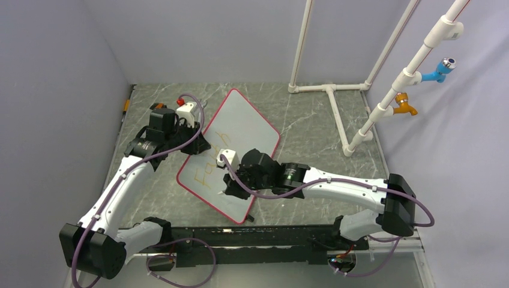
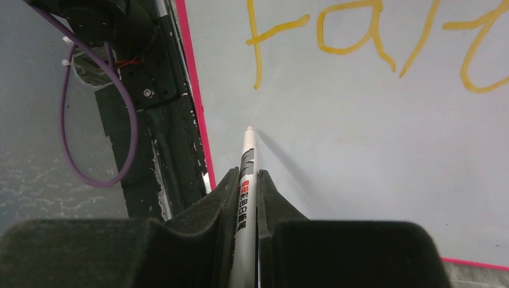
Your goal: Write a sentence on the whiteboard
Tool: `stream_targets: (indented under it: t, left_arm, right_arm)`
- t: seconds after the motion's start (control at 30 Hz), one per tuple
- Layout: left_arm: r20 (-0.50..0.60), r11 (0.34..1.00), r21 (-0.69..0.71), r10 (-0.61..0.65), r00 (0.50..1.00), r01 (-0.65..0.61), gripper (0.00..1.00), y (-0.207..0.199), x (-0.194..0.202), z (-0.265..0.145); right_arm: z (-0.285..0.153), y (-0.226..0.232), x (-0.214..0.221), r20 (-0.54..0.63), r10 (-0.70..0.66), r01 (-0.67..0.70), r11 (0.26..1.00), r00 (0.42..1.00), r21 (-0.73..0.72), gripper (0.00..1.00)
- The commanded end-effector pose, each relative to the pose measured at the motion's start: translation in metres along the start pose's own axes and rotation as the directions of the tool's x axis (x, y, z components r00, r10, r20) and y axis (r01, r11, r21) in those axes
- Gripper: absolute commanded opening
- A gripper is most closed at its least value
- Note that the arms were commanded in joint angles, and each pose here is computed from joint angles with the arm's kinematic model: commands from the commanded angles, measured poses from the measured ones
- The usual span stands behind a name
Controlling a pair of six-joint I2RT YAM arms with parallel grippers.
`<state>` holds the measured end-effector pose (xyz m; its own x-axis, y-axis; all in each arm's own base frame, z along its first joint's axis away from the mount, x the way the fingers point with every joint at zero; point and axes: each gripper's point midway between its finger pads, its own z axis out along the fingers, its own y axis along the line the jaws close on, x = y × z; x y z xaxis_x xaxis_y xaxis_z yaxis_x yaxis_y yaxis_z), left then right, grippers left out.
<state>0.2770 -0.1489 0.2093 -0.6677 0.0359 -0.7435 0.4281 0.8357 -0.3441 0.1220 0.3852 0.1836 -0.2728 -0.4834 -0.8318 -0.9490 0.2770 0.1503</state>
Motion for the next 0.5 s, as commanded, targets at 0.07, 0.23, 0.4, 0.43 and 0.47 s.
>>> stream_targets:
  t: [0.07,0.23,0.4,0.43,0.47]
  left_arm:
    - [0.046,0.981,-0.113,0.164,0.985,-0.158,0.0,0.024,-0.018,-0.005]
    - [0.051,0.981,-0.117,0.164,0.985,-0.157,0.0,0.024,-0.019,-0.006]
    - [0.051,0.981,-0.117,0.165,0.985,-0.158,0.0,0.024,-0.018,-0.006]
    - [0.05,0.981,-0.116,0.164,0.985,-0.158,0.0,0.024,-0.018,-0.006]
    - [0.051,0.981,-0.116,0.164,0.985,-0.158,0.0,0.024,-0.018,-0.006]
  right_arm:
    - [0.007,-0.002,-0.018,0.058,0.001,-0.003,0.999,0.998,0.033,0.0]
    - [0.013,0.0,-0.015,0.041,-0.008,0.007,0.999,0.999,0.035,0.0]
    - [0.016,0.006,-0.014,0.032,-0.024,0.023,1.0,0.999,0.016,0.0]
    - [0.015,0.009,-0.014,0.034,-0.028,0.028,1.0,0.999,0.005,0.0]
    - [0.016,0.012,-0.013,0.034,-0.034,0.034,0.999,0.999,-0.006,0.0]
